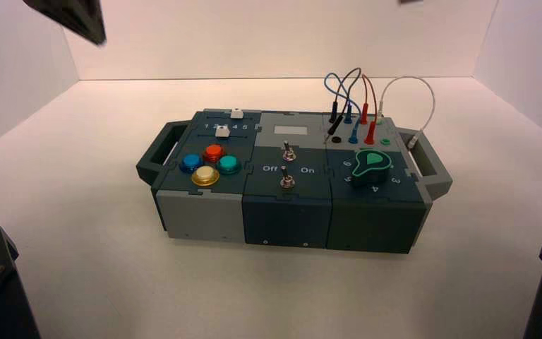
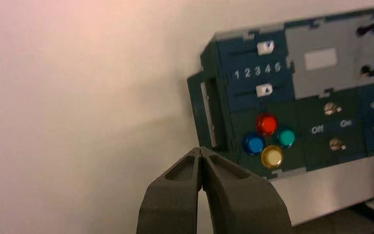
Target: Move the bottom slider to position 5.
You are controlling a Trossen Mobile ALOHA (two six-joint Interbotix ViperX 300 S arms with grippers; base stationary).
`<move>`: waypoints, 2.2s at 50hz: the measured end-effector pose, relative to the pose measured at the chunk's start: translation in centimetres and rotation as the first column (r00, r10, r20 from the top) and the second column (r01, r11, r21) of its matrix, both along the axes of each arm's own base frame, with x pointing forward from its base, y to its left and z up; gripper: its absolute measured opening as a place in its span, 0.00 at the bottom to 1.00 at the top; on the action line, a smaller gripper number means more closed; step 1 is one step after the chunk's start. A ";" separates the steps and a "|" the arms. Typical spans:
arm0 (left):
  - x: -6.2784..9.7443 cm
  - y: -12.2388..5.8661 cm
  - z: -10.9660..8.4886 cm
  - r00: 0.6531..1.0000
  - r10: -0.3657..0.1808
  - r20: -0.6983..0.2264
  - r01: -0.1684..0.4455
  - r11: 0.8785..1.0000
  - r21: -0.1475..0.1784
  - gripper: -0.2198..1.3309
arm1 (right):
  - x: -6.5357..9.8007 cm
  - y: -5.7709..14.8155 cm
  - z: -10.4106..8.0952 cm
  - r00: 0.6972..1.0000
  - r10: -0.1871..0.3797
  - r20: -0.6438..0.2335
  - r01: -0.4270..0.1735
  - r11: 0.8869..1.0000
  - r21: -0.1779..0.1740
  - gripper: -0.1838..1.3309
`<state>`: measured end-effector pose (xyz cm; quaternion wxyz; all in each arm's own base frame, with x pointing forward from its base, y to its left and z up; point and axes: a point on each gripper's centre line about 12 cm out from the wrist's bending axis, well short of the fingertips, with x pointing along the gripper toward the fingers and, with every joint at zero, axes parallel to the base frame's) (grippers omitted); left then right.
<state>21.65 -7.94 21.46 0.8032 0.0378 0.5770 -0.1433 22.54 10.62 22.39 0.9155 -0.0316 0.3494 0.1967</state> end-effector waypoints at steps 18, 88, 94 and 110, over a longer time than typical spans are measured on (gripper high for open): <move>1.5 -1.9 -1.8 0.998 -0.037 -0.046 0.037 0.999 -0.002 0.04 | 0.2 2.0 -2.0 0.989 0.034 -0.142 -0.035 0.999 -0.002 0.03; 5.3 -9.8 -12.3 0.973 -0.089 -0.215 0.092 0.996 0.002 0.04 | 0.6 3.1 -2.8 0.977 0.056 -0.206 -0.060 0.998 -0.013 0.03; 5.6 -10.5 -12.4 0.972 -0.101 -0.214 0.103 0.995 -0.003 0.04 | 0.7 3.1 -2.7 0.978 0.056 -0.203 -0.060 0.998 -0.013 0.03; 5.4 -11.8 -12.3 0.968 -0.120 -0.218 0.119 0.993 -0.019 0.04 | 0.8 3.2 -2.5 0.979 0.057 -0.197 -0.061 0.998 -0.011 0.03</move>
